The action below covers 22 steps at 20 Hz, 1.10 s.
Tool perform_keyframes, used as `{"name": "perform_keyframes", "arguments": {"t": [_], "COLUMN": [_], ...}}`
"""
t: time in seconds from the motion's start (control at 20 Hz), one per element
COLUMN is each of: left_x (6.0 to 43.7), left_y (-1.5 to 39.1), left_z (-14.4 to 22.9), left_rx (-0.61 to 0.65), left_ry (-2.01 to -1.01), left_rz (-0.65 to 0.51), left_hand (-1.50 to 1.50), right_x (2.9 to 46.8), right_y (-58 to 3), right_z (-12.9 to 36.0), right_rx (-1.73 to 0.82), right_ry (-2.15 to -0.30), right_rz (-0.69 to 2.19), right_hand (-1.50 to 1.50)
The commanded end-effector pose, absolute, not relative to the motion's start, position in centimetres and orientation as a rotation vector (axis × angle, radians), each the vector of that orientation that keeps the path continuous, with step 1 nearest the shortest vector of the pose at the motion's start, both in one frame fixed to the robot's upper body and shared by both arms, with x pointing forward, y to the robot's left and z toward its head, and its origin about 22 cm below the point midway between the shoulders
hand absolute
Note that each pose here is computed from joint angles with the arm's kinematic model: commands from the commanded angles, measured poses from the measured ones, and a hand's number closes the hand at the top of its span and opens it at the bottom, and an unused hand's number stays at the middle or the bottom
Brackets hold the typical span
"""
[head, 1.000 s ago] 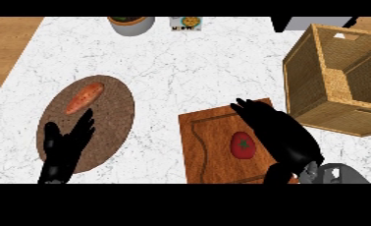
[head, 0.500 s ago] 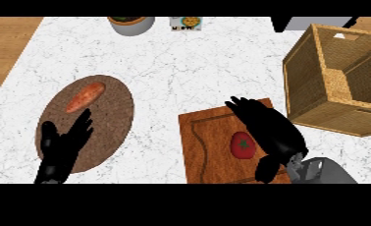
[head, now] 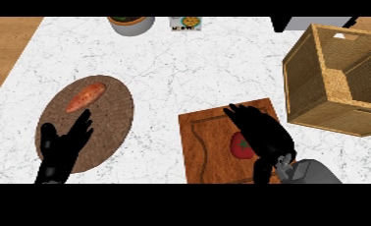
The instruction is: Pick the tomato from the cutting board and place it in the basket
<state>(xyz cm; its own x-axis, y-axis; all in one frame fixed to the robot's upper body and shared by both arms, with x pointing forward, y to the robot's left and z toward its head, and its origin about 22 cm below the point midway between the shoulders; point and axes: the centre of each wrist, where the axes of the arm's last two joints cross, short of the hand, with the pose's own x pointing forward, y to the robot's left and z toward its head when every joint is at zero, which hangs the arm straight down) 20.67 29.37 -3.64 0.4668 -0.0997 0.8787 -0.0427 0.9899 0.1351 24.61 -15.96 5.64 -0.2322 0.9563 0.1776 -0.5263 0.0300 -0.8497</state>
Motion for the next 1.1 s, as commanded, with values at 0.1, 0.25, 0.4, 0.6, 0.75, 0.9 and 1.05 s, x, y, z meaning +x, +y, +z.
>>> {"name": "perform_keyframes", "arguments": {"t": [0.1,0.25,0.4,0.6,0.75,0.9,1.05], "left_x": [20.1,21.9,20.8,20.4,19.1,19.6,20.0], "left_y": [30.8,30.2,30.2,29.5,30.8,32.2,28.5], "left_z": [-4.1,-5.1,-5.7,-5.4,-5.1,-4.5,-5.1], "left_rx": [0.141,0.147,0.173,0.160,0.156,0.148,0.152], "left_ry": [-1.004,-0.998,-0.998,-1.017,-1.013,-1.015,-1.006], "left_rz": [-0.034,-0.026,-0.046,-0.024,-0.027,-0.037,-0.040], "left_hand": [0.00,0.00,0.00,0.00,0.00,0.00,0.00], "right_x": [23.9,25.3,25.5,25.3,25.7,25.2,25.2], "right_y": [-16.2,-16.6,-16.5,-15.5,-15.4,-15.3,-15.7], "right_z": [3.4,2.1,3.2,1.4,2.0,-0.3,0.1], "right_rx": [-0.557,-0.586,-0.579,-0.575,-0.608,-0.660,-0.673], "right_ry": [-1.010,-1.016,-1.040,-1.037,-1.095,-1.118,-1.107], "right_rz": [1.540,1.542,1.536,1.515,1.597,1.646,1.685], "right_hand": [-1.50,-1.50,-1.50,-1.50,1.50,1.50,1.50]}}
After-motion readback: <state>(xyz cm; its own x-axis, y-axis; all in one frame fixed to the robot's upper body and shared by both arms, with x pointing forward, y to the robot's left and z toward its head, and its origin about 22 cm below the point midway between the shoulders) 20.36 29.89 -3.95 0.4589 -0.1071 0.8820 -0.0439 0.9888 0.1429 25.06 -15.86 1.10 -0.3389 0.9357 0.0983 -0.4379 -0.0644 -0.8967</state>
